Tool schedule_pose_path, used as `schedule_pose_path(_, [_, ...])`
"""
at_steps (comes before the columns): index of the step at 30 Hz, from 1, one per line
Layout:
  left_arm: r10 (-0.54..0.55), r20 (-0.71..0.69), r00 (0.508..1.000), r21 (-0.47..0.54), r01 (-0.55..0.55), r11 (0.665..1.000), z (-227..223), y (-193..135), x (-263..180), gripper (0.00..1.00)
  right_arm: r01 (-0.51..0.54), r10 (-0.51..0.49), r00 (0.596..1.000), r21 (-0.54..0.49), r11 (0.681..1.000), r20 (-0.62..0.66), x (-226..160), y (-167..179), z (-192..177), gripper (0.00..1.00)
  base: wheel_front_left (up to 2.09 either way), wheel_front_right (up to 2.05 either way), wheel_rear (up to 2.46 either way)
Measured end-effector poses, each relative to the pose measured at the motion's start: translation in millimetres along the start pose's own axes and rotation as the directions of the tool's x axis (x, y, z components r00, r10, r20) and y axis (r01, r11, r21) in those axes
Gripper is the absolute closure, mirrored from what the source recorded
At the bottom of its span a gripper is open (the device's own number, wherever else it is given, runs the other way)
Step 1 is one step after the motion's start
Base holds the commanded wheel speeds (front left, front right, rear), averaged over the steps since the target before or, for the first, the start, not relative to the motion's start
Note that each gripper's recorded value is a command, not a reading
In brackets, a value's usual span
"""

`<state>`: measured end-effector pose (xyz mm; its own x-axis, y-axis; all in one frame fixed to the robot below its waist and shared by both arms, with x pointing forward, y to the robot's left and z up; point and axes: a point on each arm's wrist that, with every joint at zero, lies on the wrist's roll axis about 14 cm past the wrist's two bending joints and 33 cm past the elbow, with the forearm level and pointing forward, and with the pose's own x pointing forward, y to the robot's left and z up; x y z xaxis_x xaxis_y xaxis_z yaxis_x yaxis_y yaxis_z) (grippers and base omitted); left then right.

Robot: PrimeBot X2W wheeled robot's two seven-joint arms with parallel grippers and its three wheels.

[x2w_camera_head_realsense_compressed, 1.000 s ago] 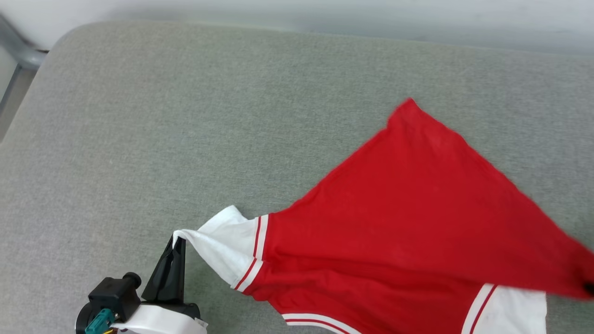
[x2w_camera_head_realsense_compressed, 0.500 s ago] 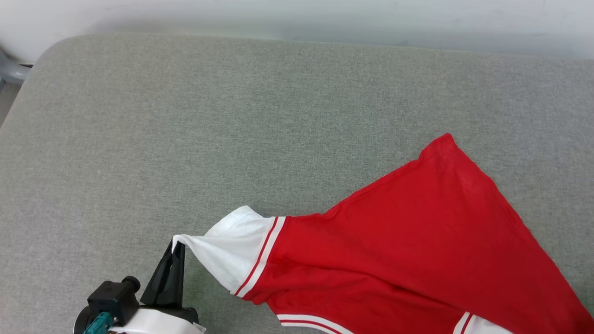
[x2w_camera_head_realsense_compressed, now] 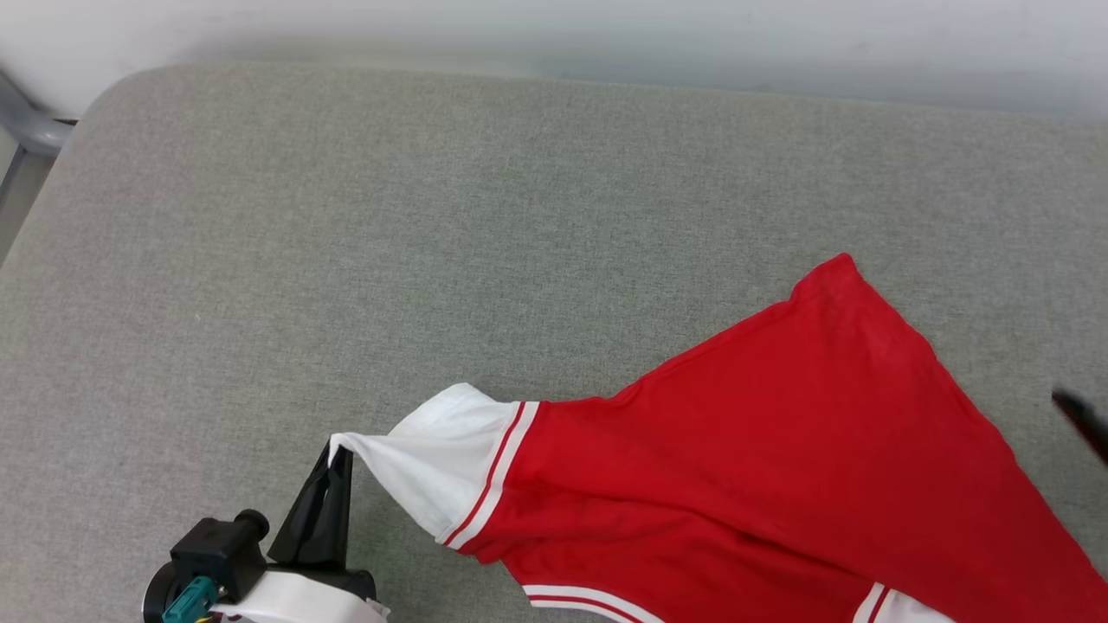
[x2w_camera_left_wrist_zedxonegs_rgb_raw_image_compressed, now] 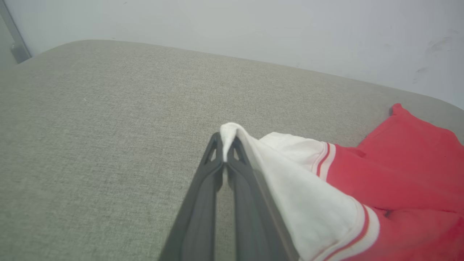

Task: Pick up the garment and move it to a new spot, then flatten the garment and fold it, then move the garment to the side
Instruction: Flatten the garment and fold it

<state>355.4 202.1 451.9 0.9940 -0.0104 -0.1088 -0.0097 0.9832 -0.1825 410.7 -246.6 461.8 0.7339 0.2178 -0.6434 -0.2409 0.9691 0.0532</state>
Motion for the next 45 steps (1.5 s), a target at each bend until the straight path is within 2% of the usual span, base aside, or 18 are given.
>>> schedule_pose_path(3, [-0.004,0.001,1.0,0.003,0.004,1.0,0.6,-0.7,2.5,1.0,-0.028,0.035,0.994,-0.064,0.998,0.103,5.1,11.8,43.5,0.0,0.0,0.0,0.0])
schedule_pose_path(6, [-0.004,0.001,1.0,0.006,0.004,1.0,0.4,-0.8,6.0,1.0,-0.066,0.085,0.986,-0.135,0.989,0.14,15.4,31.1,74.5,0.0,0.0,0.0,0.0])
schedule_pose_path(9, [-0.003,-0.003,1.0,0.009,0.003,1.0,-0.8,-0.2,9.7,1.0,-0.111,0.138,0.983,-0.206,0.972,0.121,30.8,54.0,93.4,0.0,0.0,0.0,0.0])
schedule_pose_path(14, [0.002,-0.009,1.0,0.007,-0.002,1.0,-3.3,0.9,14.7,1.0,-0.156,0.157,0.987,-0.282,0.947,-0.018,62.9,73.8,99.3,0.0,0.0,0.0,0.0])
schedule_pose_path(18, [0.005,-0.014,1.0,0.004,-0.005,1.0,-6.0,0.9,18.8,1.0,-0.177,0.118,0.974,-0.326,0.929,-0.193,89.2,77.5,80.9,0.0,0.0,0.0,0.0])
schedule_pose_path(21, [0.003,-0.018,1.0,0.006,-0.003,1.0,-8.1,0.1,21.9,1.0,-0.18,0.075,0.957,-0.37,0.911,-0.279,107.0,77.7,71.3,0.0,0.0,0.0,0.0])
schedule_pose_path(27, [0.016,-0.019,1.0,0.002,-0.016,1.0,-10.7,2.4,29.6,1.0,-0.195,0.04,0.923,-0.374,0.907,-0.384,143.2,77.3,53.0,0.0,0.0,0.0,0.0])
schedule_pose_path(30, [0.027,-0.028,0.999,0.008,-0.027,1.0,-13.8,5.6,30.8,1.0,-0.223,0.032,0.891,-0.375,0.9,-0.454,157.6,80.2,30.1,0.0,0.0,0.0,0.0])
schedule_pose_path(35, [0.042,-0.038,0.998,0.013,-0.041,0.999,-17.6,8.9,31.9,1.0,-0.249,0.003,0.847,-0.391,0.886,-0.532,170.1,76.5,3.3,0.0,0.0,0.0,0.0])
schedule_pose_path(38, [0.05,-0.046,0.998,0.013,-0.049,0.999,-20.2,10.6,31.7,1.0,-0.266,0.015,0.834,-0.378,0.887,-0.552,172.8,77.7,-1.7,0.0,0.0,0.0,0.0])
schedule_pose_path(39, [0.051,-0.047,0.998,0.012,-0.051,0.999,-20.6,11.0,32.0,1.0,-0.269,0.021,0.833,-0.371,0.889,-0.553,173.2,77.9,-1.6,0.76,0.0,0.0,0.0])
schedule_pose_path(40, [0.052,-0.046,0.998,0.012,-0.052,0.999,-20.7,11.4,32.4,1.0,-0.27,0.027,0.836,-0.368,0.89,-0.548,173.6,78.1,0.1,1.0,0.0,0.0,0.0])
schedule_pose_path(45, [0.041,-0.033,0.999,0.019,-0.041,0.999,-16.3,9.9,32.8,1.0,-0.261,0.058,0.871,-0.359,0.896,-0.488,172.9,82.4,15.4,1.0,0.0,0.0,0.0])
